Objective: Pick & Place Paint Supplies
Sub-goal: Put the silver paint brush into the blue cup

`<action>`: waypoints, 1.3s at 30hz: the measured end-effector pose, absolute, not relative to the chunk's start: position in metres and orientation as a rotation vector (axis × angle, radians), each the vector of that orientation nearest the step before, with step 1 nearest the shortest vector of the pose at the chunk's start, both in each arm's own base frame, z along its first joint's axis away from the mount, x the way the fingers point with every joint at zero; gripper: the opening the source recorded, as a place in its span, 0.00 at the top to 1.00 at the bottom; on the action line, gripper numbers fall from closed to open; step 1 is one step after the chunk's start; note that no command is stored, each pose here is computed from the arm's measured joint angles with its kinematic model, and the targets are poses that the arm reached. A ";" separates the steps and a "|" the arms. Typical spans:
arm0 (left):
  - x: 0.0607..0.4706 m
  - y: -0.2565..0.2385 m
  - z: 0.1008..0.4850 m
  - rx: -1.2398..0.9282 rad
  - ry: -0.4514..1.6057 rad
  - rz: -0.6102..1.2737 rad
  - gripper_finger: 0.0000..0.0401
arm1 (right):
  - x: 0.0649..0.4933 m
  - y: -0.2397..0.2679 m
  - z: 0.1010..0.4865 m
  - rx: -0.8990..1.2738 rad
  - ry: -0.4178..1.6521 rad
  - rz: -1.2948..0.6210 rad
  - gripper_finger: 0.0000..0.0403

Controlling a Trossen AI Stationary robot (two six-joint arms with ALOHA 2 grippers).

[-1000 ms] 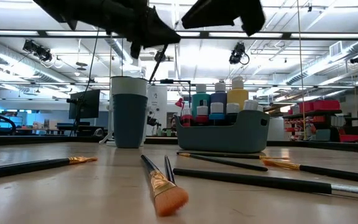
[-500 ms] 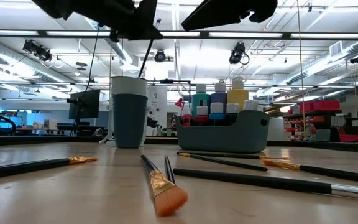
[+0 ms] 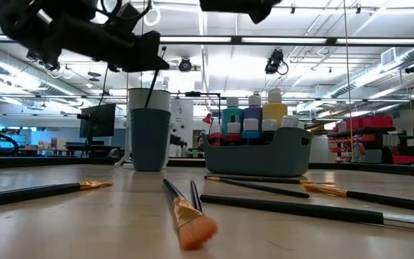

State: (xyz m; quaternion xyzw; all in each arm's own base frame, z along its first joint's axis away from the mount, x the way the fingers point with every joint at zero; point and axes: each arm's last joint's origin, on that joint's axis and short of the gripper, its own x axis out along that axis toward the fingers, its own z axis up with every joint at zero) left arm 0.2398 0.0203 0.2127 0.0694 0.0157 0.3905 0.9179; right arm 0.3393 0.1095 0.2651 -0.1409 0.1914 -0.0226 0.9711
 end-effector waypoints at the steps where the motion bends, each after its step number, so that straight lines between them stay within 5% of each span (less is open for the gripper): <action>1: 0.238 0.021 0.210 0.137 0.027 0.798 0.95 | 0.340 0.110 0.267 -0.240 0.365 -0.054 0.77; 13: 0.228 0.029 0.194 0.087 0.025 0.732 0.87 | 0.345 0.103 0.275 -0.135 0.282 -0.066 0.77; 19: 0.228 0.029 0.194 0.103 0.032 0.733 0.75 | 0.349 0.093 0.275 -0.046 0.282 -0.079 0.68; 28: 0.229 0.024 0.196 0.139 0.025 0.718 0.73 | 0.351 0.080 0.272 -0.027 0.312 -0.107 0.52; 39: 0.229 -0.034 0.202 0.179 -0.037 0.307 0.73 | 0.349 0.079 0.266 -0.021 0.371 -0.112 0.48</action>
